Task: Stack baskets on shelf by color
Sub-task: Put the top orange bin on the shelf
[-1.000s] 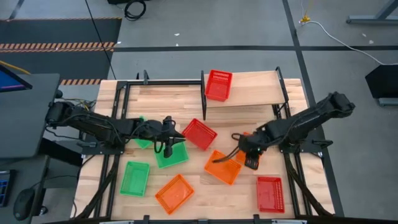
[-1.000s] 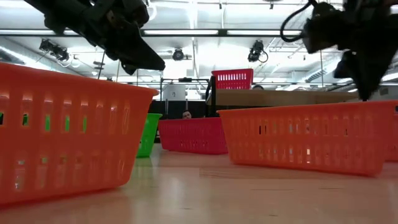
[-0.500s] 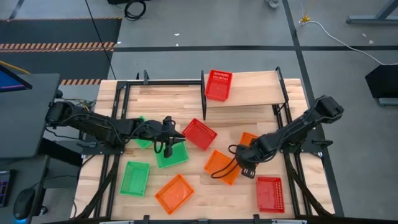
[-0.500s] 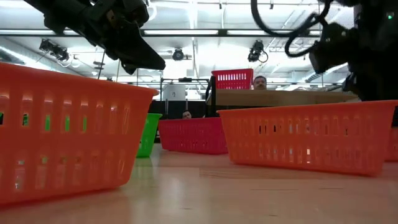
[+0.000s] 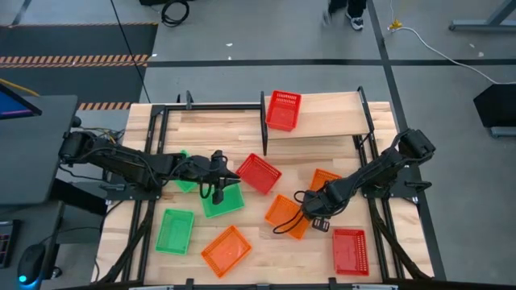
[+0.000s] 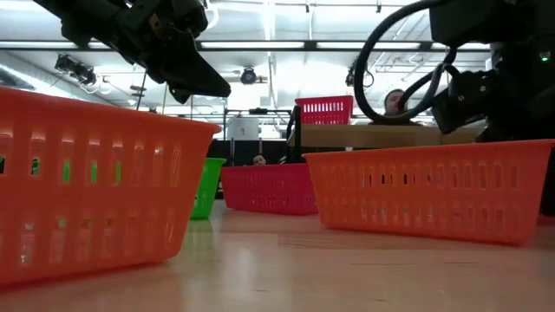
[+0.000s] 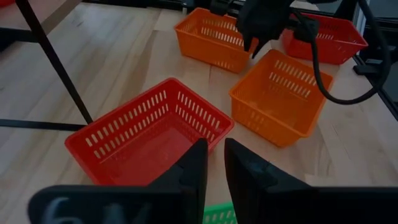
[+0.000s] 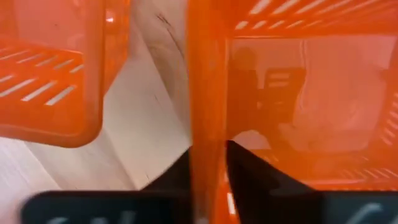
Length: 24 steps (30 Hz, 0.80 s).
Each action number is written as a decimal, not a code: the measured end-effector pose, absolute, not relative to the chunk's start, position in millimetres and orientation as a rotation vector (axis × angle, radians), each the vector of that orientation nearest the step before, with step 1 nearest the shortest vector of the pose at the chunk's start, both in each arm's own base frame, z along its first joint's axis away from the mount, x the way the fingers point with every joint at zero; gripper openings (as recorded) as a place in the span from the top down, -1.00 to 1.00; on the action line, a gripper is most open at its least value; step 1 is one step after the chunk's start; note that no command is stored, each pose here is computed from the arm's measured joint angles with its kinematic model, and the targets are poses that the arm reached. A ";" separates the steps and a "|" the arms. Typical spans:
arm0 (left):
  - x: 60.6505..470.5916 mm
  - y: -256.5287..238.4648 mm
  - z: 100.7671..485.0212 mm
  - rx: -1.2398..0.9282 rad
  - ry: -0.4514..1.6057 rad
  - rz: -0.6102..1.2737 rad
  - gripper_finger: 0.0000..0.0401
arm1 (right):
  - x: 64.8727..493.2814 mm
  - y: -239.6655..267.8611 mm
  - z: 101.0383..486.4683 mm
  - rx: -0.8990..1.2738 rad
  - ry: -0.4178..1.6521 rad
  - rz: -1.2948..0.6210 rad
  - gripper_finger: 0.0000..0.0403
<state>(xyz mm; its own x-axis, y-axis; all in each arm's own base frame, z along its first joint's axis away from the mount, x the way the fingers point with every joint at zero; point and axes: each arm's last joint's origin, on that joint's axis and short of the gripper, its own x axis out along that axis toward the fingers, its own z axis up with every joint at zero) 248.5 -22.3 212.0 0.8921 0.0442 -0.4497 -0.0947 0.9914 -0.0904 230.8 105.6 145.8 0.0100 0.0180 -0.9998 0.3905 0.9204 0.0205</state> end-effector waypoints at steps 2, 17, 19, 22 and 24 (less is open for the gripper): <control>248.5 -22.3 212.0 -0.111 0.464 0.072 0.71 | 229.8 102.4 149.7 0.325 1.539 -0.297 0.91; 248.3 -24.0 212.0 -0.136 0.463 0.072 0.73 | 234.9 73.0 245.4 0.234 1.458 -0.232 0.96; 248.2 -25.0 211.9 -0.135 0.464 0.067 0.73 | 235.0 69.2 269.9 0.178 1.451 -0.229 0.96; 248.2 -25.1 211.9 -0.135 0.464 0.067 0.73 | 233.9 61.8 305.7 0.099 1.433 -0.267 0.96; 248.1 -25.0 211.9 -0.134 0.465 0.067 0.73 | 231.9 55.1 326.8 0.057 1.409 -0.306 0.96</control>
